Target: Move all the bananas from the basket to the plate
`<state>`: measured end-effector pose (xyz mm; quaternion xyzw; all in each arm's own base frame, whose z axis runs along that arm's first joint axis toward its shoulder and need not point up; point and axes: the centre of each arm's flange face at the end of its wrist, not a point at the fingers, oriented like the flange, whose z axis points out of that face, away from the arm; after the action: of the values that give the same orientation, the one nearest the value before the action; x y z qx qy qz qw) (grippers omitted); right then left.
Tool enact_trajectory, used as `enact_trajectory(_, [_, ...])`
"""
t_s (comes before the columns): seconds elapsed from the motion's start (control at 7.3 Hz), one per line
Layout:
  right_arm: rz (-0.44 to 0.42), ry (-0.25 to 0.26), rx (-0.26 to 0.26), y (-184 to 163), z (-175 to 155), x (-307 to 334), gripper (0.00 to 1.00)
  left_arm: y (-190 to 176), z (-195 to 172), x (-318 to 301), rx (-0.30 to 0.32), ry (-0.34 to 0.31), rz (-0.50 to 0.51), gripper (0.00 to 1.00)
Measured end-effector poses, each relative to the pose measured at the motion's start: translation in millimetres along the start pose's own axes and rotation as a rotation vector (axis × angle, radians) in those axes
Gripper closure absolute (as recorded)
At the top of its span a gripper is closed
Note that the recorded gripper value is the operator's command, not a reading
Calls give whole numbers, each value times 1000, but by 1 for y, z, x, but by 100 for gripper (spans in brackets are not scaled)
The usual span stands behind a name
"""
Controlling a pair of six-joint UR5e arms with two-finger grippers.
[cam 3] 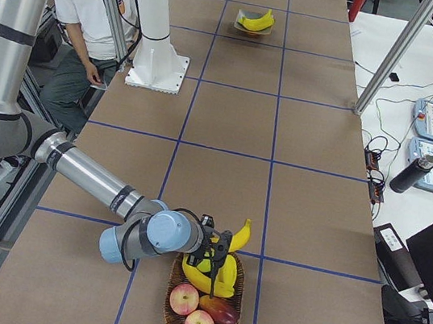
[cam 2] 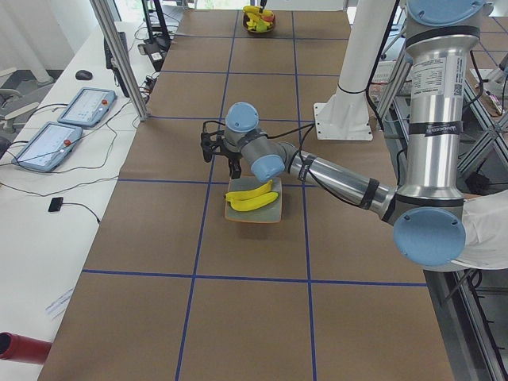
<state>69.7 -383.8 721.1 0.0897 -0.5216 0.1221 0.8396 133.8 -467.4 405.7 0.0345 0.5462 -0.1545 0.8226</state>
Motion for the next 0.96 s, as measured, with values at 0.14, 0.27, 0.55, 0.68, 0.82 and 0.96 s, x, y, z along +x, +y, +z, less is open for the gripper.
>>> enact_trajectory(0.14, [7, -25, -7, -26, 0, -24, 100, -9, 1, 25, 8, 28, -27, 1])
enact_trajectory(0.27, [21, -50, -23, -50, 6, -60, 100, -21, 5, 58, 11, 62, -60, 1])
enact_trajectory(0.55, [35, -105, -88, -89, 37, -168, 100, -26, 32, 136, -28, 120, -108, 1])
enact_trajectory(0.68, [50, -134, -125, -104, 56, -227, 100, -21, 49, 174, -54, 140, -114, 0])
enact_trajectory(0.82, [67, -162, -165, -111, 74, -287, 100, -17, 61, 207, -69, 158, -121, 0])
enact_trajectory(0.96, [91, -190, -207, -113, 91, -350, 100, -8, 76, 242, -72, 173, -131, 0])
